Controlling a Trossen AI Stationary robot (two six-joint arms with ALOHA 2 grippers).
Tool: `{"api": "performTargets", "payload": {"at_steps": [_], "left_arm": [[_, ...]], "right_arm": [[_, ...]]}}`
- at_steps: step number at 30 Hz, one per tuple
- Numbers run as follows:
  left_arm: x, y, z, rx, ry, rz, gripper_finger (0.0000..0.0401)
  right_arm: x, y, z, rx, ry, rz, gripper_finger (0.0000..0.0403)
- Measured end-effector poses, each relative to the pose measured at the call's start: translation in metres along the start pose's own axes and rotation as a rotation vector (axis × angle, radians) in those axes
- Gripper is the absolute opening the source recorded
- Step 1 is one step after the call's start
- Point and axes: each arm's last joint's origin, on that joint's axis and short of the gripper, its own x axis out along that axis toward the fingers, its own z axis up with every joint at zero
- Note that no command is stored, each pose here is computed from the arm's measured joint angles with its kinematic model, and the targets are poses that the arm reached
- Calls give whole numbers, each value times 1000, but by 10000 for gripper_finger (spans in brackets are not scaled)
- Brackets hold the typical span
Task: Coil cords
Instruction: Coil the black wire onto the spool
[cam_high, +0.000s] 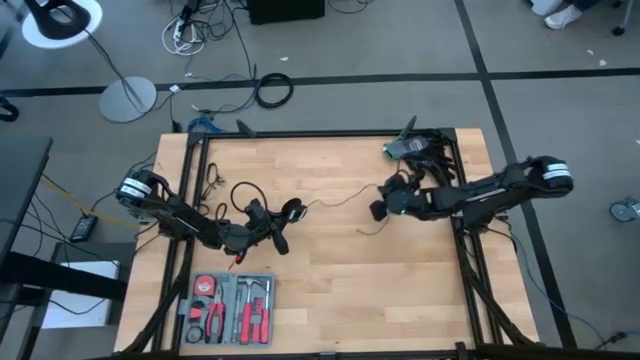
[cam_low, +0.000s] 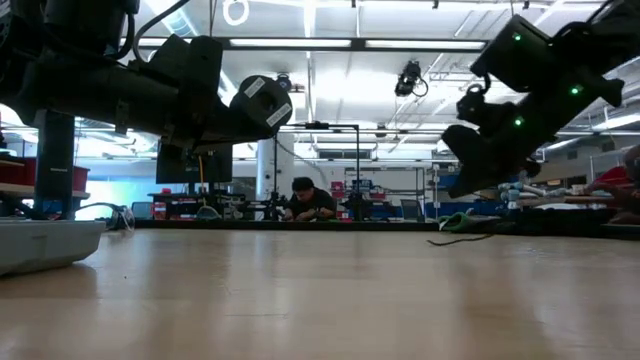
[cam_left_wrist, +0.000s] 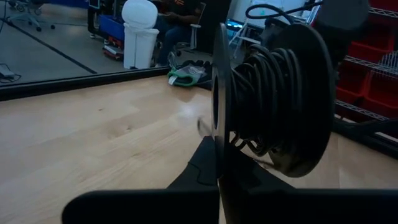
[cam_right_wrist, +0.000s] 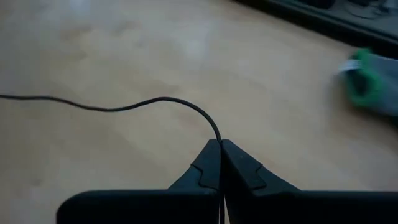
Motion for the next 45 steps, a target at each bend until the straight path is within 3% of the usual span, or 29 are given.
{"api": "performTargets", "payload": {"at_steps": [6, 9, 14, 19, 24, 26, 30, 37, 42, 45], "left_arm": [[0, 0, 0, 0, 0, 0, 0], [0, 0, 0, -1, 0, -1, 0], [0, 0, 0, -2, 4, -10, 0], [0, 0, 0, -7, 4, -10, 0], [0, 0, 0, -7, 4, -10, 0], [0, 0, 0, -8, 3, -11, 0], [0, -1, 1, -21, -6, -14, 0], [0, -1, 2, -26, -13, -17, 0], [0, -2, 3, -35, -21, -20, 0], [0, -2, 5, -47, -31, -23, 0]], "right_arm": [[-4, -24, -1, 35, -4, 7, 25], [-5, -27, -2, 26, 39, 62, 53], [-8, -36, -1, -5, 83, 36, 110], [-14, -38, 15, 35, 9, 62, 154], [-19, -10, 41, 9, -207, 408, 170], [-17, 3, 43, -47, -295, 477, 167], [-3, 26, 33, -137, -373, 519, 150], [47, 76, 8, -271, -283, 522, 127], [75, 115, 15, -351, -313, 524, 130], [85, 130, 24, -378, -327, 587, 135]]}}
